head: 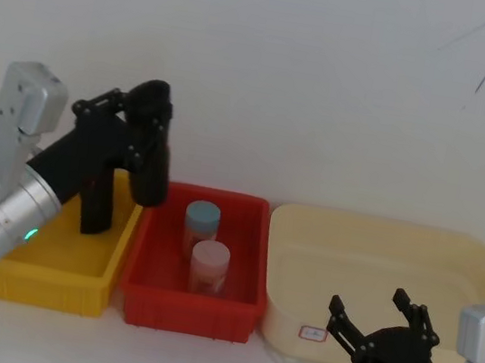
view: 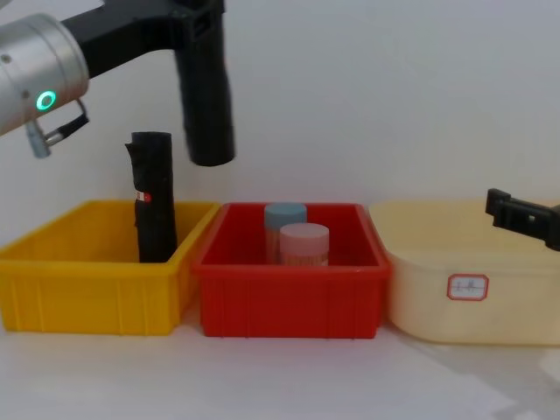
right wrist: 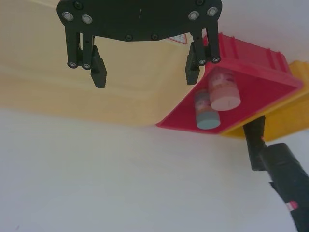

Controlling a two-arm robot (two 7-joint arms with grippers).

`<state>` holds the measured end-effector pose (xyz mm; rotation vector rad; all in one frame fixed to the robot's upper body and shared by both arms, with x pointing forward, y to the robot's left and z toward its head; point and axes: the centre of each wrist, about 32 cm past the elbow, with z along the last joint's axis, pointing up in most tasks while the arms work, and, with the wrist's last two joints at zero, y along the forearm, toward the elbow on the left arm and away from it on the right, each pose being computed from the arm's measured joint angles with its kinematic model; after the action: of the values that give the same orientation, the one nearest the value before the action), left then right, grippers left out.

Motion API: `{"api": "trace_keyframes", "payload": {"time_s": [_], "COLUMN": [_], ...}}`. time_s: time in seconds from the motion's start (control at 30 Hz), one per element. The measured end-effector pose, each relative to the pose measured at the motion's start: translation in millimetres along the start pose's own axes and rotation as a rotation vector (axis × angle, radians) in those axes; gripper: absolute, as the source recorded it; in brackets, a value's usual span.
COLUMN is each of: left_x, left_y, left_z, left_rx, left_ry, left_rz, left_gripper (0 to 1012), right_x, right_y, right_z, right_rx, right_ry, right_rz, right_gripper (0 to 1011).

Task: Pick up the garbage bag with the one hand and transfer it to the other hand.

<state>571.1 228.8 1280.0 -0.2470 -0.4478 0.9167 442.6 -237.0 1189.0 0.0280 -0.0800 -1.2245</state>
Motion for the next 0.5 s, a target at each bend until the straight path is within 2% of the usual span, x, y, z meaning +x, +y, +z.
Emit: {"api": "trace_keyframes", "payload": {"time_s": [0.37,0.5], "left_x": [-12.9,-19.7], "left_y": [-13.4,-19.5], "left_z": [4.4,4.2], "left_rx": [-0.036,-0.046], "left_ry": [0.084,0.125], "left_rz": [-0.138,-0.200], "left_gripper": [377,377], "right_x": [-2.3,-3.1], "right_y": [-1.3,-1.4], "right_z": [5.7,7.5], "right_rx": [0.036,0.046], "right_ry": [-0.015,-0.020], "right_rz": [0.044,0.059], "right_gripper": [1000,1000]}}
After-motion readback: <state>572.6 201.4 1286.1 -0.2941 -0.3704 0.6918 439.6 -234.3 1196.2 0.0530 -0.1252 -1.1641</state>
